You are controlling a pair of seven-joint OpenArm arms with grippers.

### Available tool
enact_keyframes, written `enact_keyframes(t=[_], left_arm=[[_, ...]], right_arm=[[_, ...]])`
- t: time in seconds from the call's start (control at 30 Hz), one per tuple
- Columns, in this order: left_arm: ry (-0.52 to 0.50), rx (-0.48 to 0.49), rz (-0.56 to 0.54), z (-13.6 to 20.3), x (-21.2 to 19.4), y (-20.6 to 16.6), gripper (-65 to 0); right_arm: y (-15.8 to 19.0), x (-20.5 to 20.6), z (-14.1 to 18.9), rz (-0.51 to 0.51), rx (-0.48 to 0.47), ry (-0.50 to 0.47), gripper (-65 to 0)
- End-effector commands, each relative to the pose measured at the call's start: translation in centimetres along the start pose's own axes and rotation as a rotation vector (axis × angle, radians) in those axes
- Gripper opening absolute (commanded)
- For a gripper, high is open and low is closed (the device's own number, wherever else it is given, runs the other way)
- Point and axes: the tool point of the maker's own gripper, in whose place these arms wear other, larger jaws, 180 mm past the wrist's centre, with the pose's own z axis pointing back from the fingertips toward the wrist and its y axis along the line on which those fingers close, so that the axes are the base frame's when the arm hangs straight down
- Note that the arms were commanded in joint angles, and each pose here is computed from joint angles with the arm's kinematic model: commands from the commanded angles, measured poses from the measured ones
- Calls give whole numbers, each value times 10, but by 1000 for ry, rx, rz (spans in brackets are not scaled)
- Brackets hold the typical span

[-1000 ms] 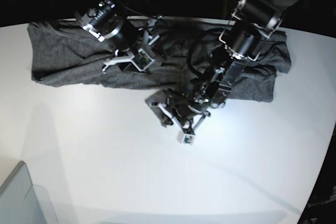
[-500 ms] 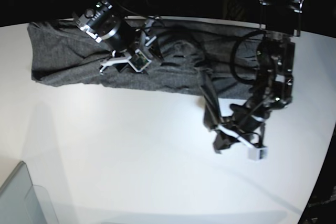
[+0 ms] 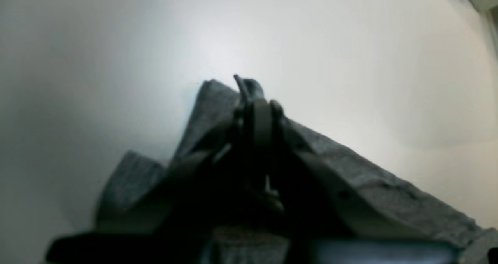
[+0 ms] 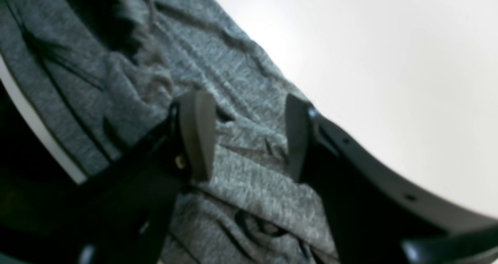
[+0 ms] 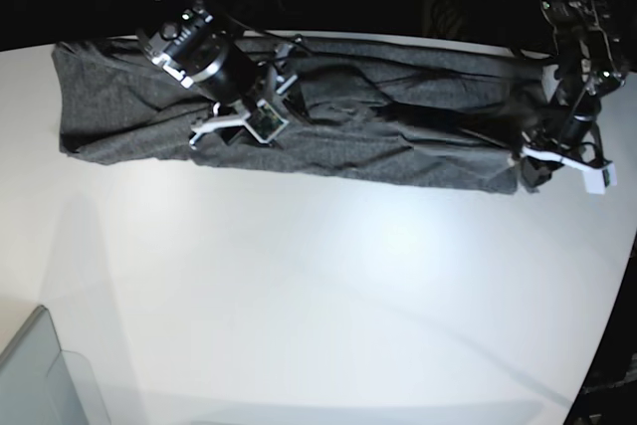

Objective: Layout the t-shirt on the table in an organized manner, then fold the t-shirt properly
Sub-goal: 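Tuck the sleeve end under the shirt's hem with the left gripper, then grasp the shirt's hem end with the left gripper and the collar end with the right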

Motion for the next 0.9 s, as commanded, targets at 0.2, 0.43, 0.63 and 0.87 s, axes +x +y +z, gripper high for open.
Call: enact_keyframes(t=[0.2,0.43,0.63,0.87], left_arm=[[-74,34,0,11,24,16,-647],[-9,43,21,2,1,22,-579],[-6,40,16,10,-2,20,-293],[11,51,-25,30,-14,20,-152]], right_arm=[[1,18,-1,-19,-3,-66,-348],[0,18,-1,-21,-4,-63,-348],[-2,19,-1,-17,-8,-63,-348],[-3,20,-2,-14,-10,-65,-348]])
